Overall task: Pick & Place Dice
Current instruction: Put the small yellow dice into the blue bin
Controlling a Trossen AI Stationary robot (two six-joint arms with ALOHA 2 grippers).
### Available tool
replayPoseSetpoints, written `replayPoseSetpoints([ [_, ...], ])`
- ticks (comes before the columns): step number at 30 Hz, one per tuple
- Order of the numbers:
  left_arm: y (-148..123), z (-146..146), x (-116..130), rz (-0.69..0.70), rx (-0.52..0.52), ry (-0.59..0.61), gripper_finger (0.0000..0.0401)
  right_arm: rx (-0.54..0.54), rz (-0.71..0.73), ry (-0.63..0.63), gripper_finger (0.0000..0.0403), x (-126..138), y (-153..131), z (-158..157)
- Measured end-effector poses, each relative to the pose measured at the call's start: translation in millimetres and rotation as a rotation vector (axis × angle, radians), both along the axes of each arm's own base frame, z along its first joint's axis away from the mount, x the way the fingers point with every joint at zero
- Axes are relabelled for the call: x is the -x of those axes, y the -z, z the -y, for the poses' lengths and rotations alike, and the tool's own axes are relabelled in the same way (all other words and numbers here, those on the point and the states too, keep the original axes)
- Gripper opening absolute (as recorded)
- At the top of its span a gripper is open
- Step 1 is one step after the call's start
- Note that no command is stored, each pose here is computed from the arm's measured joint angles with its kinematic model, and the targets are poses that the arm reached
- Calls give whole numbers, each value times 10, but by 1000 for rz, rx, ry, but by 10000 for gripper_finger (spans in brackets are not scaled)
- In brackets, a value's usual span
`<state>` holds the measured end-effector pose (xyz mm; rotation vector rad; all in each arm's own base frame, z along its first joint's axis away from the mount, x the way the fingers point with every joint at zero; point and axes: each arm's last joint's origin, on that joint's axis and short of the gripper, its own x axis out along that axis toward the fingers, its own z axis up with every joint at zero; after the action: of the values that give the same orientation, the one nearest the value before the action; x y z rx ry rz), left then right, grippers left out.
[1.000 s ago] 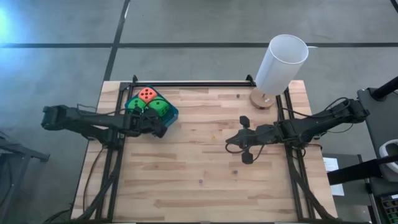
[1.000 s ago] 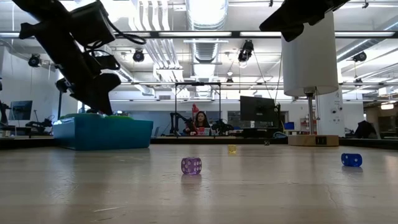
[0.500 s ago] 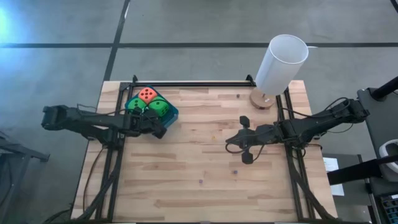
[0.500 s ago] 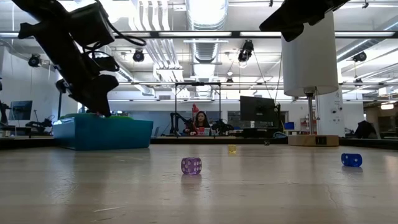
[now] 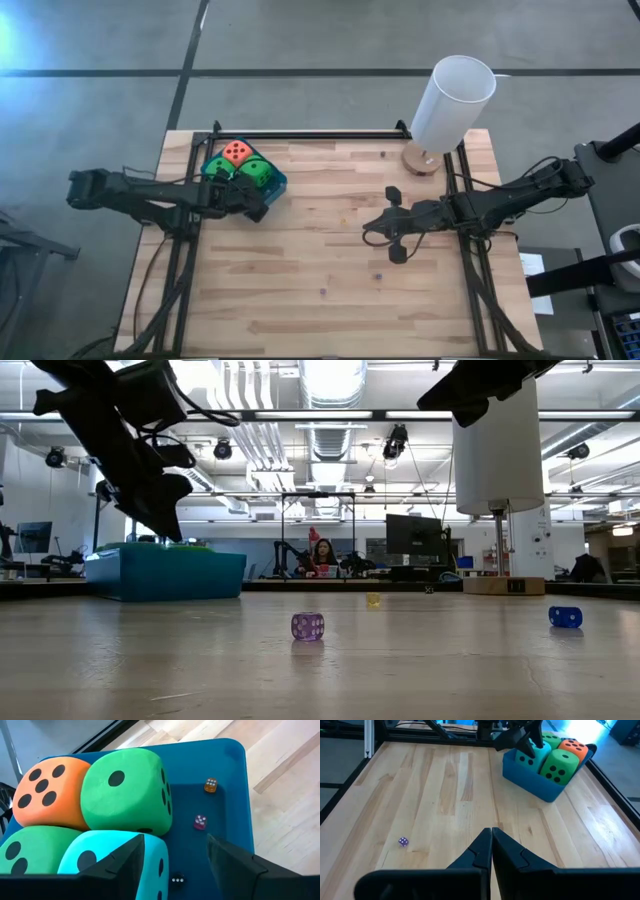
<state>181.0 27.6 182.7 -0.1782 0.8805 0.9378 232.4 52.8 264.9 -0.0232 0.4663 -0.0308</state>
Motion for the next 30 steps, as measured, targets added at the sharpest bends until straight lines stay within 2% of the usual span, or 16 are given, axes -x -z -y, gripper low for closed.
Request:
replayPoseSetpoints([
  [22, -1, 7, -18, 35, 33, -4, 185, -1, 0, 1, 8, 1, 0, 0],
  [30, 0, 7, -19, 30, 30, 5, 189, -1, 0, 1, 8, 1, 0, 0],
])
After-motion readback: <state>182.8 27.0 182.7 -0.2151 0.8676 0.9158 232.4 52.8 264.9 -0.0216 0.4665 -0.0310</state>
